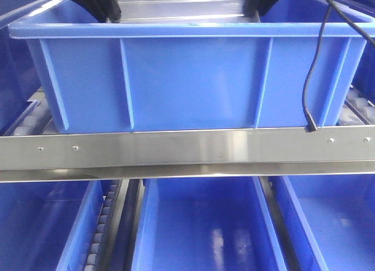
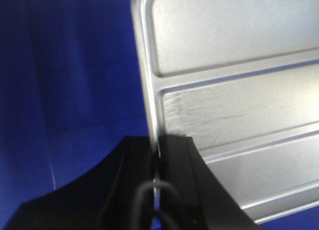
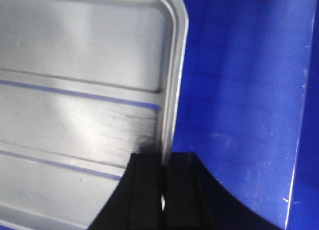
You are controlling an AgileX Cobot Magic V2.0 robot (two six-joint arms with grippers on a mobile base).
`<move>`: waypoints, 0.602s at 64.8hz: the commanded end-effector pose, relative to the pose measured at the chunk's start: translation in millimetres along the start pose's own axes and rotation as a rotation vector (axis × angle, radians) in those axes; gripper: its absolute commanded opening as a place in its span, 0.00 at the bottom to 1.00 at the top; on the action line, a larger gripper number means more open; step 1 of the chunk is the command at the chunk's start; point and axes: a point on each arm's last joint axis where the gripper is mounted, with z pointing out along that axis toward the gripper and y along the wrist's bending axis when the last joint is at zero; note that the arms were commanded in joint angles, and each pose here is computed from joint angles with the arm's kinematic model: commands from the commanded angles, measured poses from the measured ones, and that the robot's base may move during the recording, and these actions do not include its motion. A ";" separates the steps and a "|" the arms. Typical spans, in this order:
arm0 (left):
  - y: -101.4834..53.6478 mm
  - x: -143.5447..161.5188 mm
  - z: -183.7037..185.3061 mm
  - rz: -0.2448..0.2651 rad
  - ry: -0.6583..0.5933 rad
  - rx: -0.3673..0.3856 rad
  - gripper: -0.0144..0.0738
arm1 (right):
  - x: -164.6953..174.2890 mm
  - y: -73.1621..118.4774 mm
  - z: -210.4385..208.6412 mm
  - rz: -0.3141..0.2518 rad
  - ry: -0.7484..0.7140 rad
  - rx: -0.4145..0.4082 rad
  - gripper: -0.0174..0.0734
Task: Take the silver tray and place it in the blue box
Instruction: 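Move the tray with both grippers over the blue bin and lower it inside, then open both grippers to release the tray into the bin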
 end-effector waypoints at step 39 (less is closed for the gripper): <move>-43.5 -23.9 -41.2 -0.088 -0.203 0.232 0.15 | -19.1 43.7 -41.8 0.071 -0.178 -0.248 0.37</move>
